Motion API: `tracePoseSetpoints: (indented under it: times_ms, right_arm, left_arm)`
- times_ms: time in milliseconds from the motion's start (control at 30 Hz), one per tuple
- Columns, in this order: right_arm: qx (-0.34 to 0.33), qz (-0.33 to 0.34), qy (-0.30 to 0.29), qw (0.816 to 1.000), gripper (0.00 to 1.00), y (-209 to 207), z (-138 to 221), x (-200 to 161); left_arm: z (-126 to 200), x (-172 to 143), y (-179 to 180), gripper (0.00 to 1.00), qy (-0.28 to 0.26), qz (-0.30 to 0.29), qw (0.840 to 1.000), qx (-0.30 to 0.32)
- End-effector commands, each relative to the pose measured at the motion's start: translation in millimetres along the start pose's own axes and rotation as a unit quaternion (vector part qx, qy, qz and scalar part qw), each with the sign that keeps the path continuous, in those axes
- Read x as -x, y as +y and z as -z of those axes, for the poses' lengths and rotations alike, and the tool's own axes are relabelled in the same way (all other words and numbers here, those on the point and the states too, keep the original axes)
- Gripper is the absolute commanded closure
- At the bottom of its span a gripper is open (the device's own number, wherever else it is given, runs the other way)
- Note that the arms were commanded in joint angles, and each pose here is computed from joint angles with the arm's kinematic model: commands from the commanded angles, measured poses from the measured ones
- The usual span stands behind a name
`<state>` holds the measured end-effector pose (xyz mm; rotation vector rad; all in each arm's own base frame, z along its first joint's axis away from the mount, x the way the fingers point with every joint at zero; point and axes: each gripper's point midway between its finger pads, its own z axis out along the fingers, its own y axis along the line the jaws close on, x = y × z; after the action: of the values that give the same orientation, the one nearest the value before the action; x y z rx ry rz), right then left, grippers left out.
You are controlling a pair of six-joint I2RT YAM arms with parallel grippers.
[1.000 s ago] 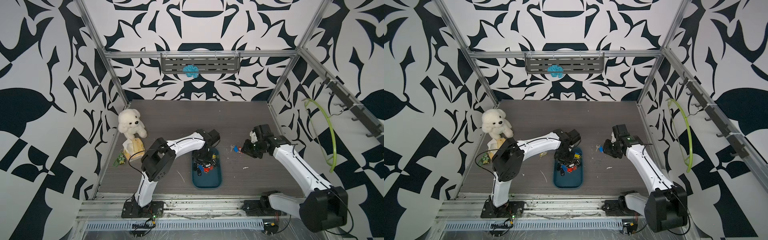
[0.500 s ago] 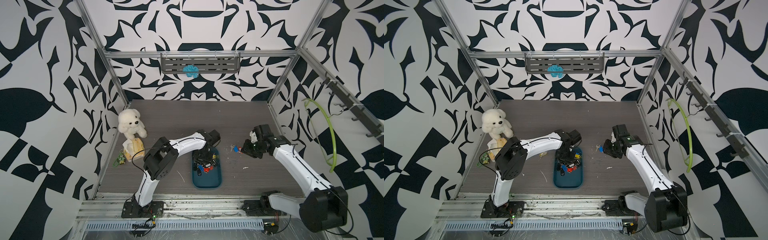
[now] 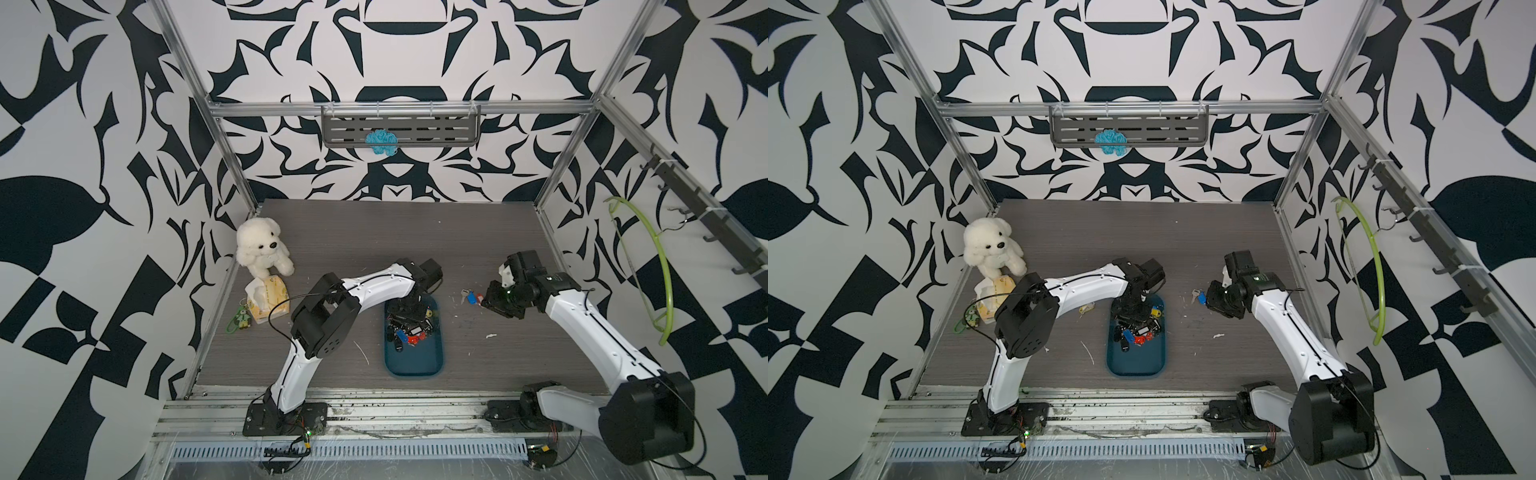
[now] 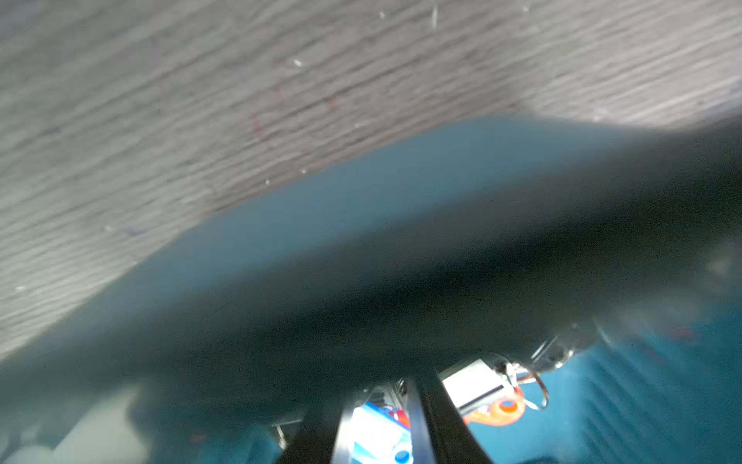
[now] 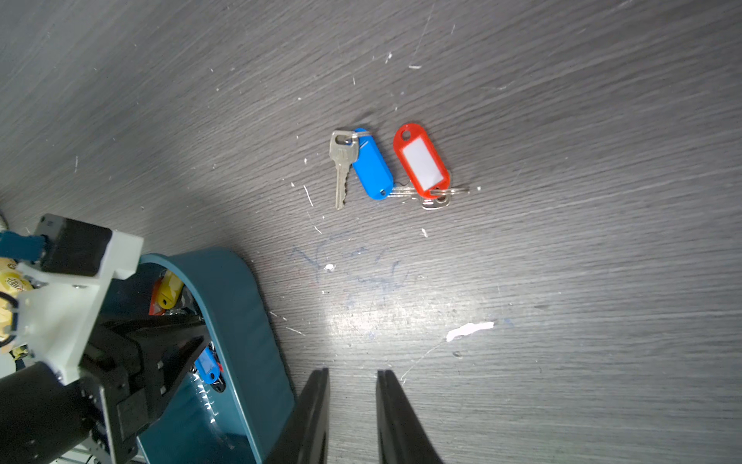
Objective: Take the keys out of the storage box
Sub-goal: Pick up the key from the storage box.
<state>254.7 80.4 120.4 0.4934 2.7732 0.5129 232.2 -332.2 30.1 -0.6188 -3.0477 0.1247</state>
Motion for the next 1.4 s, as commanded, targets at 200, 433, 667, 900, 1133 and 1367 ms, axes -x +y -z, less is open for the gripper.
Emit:
tracePoseSetpoints:
  times_ms: [200, 433, 667, 900, 1133, 1367]
  right_arm:
    - [0.006, -0.003, -0.005, 1.000, 0.75, 0.7, 2.7, -0.3]
    - [0.006, -0.003, -0.005, 1.000, 0.75, 0.5, 2.8, -0.7]
    - [0.006, -0.003, -0.005, 1.000, 0.75, 0.4, 2.7, -1.2]
    - [0.007, -0.004, -0.005, 1.000, 0.76, 0.6, 2.5, -1.0]
    - [0.009, -0.005, -0.006, 1.000, 0.76, 0.9, 2.4, -1.0]
    - [0.009, -0.005, -0.006, 1.000, 0.76, 1.0, 3.1, -1.1]
  left_arm:
    - [-6.3, -12.0, 17.7, 0.78, 0.037, 0.016, 0.999, 0.028]
    - [-6.0, -12.3, 19.4, 0.87, 0.037, 0.018, 0.999, 0.031]
    - [-0.9, -11.4, 21.1, 1.00, 0.032, 0.019, 0.999, 0.035]
    - [27.6, -9.3, 22.3, 1.00, 0.010, 0.018, 0.999, 0.037]
    - [61.6, -3.5, 16.6, 1.00, -0.022, 0.018, 0.999, 0.021]
    - [81.8, 3.2, 10.8, 1.00, -0.042, 0.018, 0.999, 0.007]
